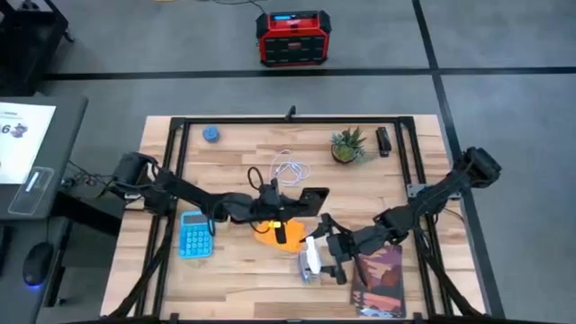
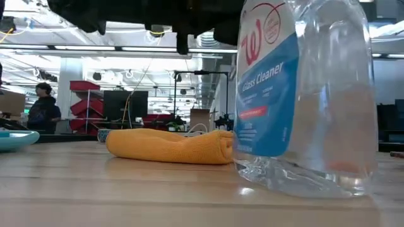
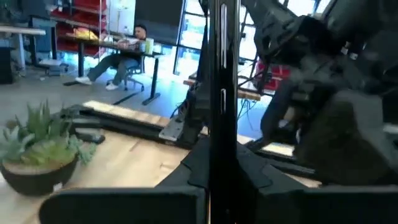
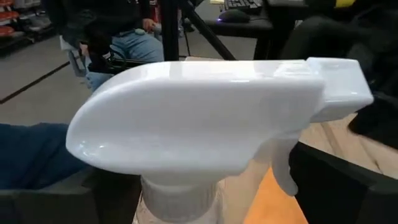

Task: Apply microfiber cloth
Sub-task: Spray the black cellphone

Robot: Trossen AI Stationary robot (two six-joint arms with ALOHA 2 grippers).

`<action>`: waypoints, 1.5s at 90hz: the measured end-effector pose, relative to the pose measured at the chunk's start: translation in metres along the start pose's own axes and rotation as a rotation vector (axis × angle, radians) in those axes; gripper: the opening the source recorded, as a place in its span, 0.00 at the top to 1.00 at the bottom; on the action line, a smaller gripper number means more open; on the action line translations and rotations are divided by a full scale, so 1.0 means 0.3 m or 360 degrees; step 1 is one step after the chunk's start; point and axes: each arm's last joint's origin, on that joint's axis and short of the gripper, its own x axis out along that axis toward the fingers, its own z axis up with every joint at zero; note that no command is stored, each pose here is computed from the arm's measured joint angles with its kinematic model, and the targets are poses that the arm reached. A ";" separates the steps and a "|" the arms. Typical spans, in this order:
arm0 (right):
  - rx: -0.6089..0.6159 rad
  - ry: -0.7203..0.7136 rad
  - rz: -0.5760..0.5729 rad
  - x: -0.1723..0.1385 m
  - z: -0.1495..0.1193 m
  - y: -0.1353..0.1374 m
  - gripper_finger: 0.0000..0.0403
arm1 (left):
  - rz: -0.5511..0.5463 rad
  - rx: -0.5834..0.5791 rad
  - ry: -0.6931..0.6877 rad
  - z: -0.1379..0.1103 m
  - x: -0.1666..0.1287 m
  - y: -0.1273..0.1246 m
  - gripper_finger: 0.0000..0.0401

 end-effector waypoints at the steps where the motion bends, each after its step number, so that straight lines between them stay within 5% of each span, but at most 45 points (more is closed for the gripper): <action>1: 0.0003 0.0002 -0.0001 0.000 0.000 0.000 0.17 | 0.0000 0.0002 -0.0001 0.003 -0.001 0.000 0.97; 41: 0.0011 -0.0002 -0.0156 -0.010 -0.006 0.016 0.19 | 0.0025 0.0071 0.0074 0.040 -0.058 -0.053 0.97; 70: 0.0099 0.0030 -0.0256 -0.011 -0.016 0.009 0.41 | 0.0049 0.0069 0.0085 0.036 -0.059 -0.053 0.97; 105: 0.0078 0.0119 -0.0020 -0.040 -0.006 0.014 0.33 | 0.0096 0.0061 0.0279 -0.007 -0.066 -0.047 0.97; 135: 0.0137 0.0326 -0.0057 -0.138 0.011 -0.022 0.33 | 0.0197 0.0122 0.0415 -0.047 -0.096 -0.072 0.97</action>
